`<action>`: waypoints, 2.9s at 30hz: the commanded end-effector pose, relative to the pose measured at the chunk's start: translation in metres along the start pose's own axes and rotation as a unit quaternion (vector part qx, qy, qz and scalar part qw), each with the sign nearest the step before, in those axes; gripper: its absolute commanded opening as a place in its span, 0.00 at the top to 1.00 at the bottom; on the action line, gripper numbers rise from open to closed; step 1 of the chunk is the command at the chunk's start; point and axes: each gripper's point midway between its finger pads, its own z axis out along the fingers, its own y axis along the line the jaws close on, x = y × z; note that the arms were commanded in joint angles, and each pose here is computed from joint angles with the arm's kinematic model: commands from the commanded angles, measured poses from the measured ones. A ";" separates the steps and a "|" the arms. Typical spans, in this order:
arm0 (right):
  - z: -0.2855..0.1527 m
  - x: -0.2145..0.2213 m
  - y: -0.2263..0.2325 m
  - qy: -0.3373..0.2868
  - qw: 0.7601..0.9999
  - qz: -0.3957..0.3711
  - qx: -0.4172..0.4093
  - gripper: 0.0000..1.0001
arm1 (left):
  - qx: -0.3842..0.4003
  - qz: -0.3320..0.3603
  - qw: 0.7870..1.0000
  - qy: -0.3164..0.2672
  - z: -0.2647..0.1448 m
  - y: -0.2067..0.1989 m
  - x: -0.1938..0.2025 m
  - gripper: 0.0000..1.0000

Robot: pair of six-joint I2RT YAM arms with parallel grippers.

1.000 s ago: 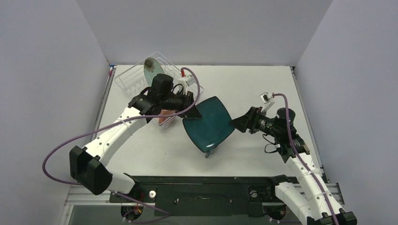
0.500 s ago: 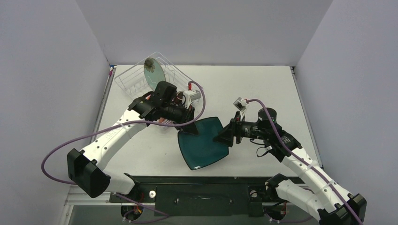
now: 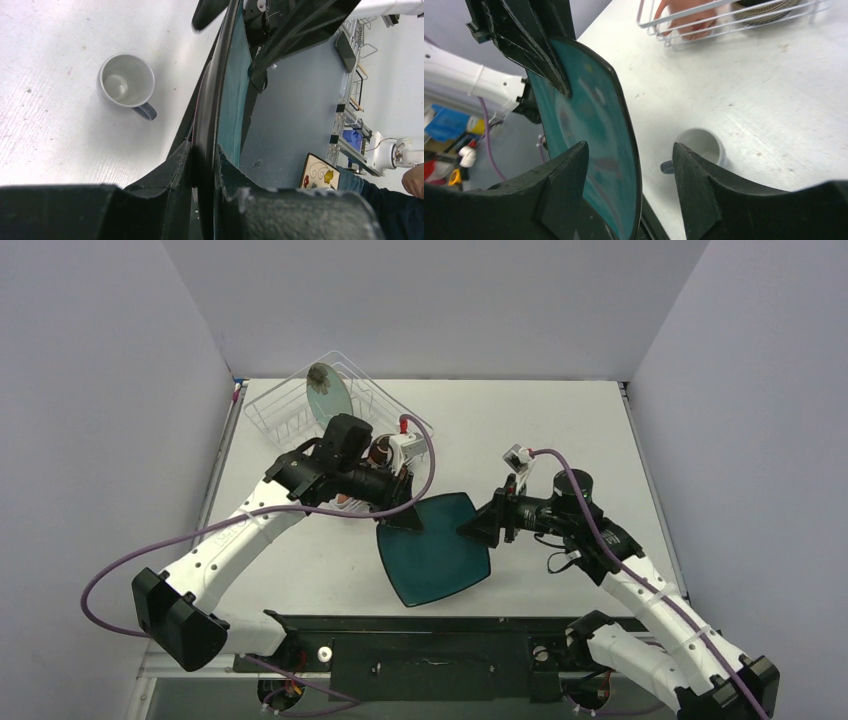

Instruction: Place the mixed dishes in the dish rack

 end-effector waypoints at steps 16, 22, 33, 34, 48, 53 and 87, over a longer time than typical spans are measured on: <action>0.016 0.033 0.096 0.064 0.969 -0.016 -0.240 0.97 | 0.062 0.073 0.995 -0.039 -0.013 -0.041 -0.017 1.00; 0.019 -0.004 0.072 -0.051 0.989 -0.019 -0.136 1.00 | 0.014 0.046 0.997 -0.060 -0.018 -0.026 -0.030 0.92; 0.018 -0.056 0.056 -0.165 0.984 -0.027 -0.060 1.00 | -0.068 -0.040 0.984 -0.157 -0.071 0.004 -0.075 0.24; 0.016 -0.064 0.053 -0.178 0.982 -0.033 -0.047 1.00 | -0.113 -0.057 0.977 -0.171 -0.077 0.018 -0.080 0.19; 0.008 -0.109 0.012 -0.233 0.884 -0.329 0.236 1.00 | 0.049 -0.409 0.848 -0.334 -0.104 -0.005 -0.127 0.07; 0.014 -0.109 0.022 -0.220 0.833 -0.427 0.274 1.00 | 0.063 -0.493 0.791 -0.356 -0.102 0.001 -0.123 0.05; 0.058 -0.085 0.060 -0.136 0.705 -0.620 0.316 1.00 | -0.146 -0.587 0.747 -0.277 -0.043 0.006 -0.062 0.56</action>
